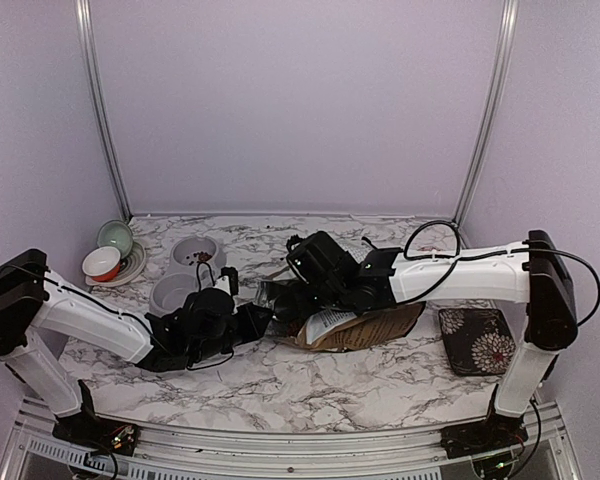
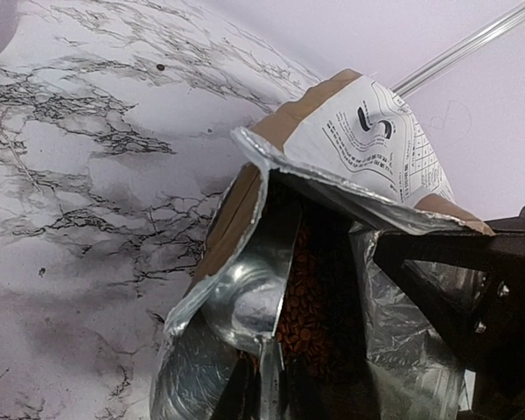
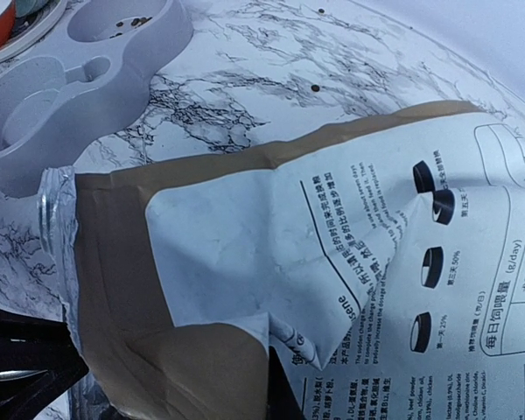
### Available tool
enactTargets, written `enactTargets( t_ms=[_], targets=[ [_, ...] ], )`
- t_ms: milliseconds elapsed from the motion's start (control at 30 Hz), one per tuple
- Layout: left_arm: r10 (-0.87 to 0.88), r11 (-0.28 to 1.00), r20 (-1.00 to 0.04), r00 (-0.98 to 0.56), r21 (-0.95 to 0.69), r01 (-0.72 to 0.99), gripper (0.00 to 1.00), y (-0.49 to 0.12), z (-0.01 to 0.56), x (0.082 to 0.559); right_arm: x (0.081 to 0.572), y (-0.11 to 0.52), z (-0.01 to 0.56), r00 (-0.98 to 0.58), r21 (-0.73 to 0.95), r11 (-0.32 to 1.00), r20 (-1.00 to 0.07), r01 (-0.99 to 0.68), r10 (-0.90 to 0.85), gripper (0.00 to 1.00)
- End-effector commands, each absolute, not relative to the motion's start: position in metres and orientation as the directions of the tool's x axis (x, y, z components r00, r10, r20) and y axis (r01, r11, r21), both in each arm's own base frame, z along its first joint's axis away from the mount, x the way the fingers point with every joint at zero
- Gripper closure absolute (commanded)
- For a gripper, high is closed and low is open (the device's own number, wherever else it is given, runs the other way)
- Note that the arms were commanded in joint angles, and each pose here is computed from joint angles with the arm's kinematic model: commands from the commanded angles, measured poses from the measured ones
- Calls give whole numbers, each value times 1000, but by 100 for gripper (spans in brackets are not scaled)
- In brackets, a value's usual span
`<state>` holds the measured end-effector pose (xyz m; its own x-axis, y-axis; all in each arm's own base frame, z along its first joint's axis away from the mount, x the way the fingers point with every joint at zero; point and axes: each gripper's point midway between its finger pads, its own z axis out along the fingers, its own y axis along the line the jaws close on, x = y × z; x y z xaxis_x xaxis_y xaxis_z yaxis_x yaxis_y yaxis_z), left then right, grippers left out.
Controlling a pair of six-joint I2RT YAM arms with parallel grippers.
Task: Serve the pet food
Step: Collect the pet food from the pet food bag.
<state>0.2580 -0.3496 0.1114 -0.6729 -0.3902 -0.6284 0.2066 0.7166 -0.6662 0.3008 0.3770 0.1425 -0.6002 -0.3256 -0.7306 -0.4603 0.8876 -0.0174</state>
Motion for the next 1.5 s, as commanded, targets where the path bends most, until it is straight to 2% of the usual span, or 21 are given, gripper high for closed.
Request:
enactTargets(
  t_ms=[0, 433, 767, 1467],
  targets=[
    [-430, 684, -588, -685, -707, 177, 100, -349, 110, 258, 309, 367, 163, -586, -5, 909, -763, -417, -273, 100],
    [-439, 614, -494, -750, -775, 150, 100, -360, 90, 262, 308, 370, 166, -582, -1, 906, -766, -424, -273, 100],
    [-446, 581, -471, -761, -799, 154, 100, -361, 91, 263, 310, 371, 168, -580, -7, 905, -766, -425, -278, 100],
    [-544, 341, -226, -808, -940, 33, 100, -362, 99, 264, 310, 376, 168, -580, -12, 904, -763, -428, -285, 100]
  ],
)
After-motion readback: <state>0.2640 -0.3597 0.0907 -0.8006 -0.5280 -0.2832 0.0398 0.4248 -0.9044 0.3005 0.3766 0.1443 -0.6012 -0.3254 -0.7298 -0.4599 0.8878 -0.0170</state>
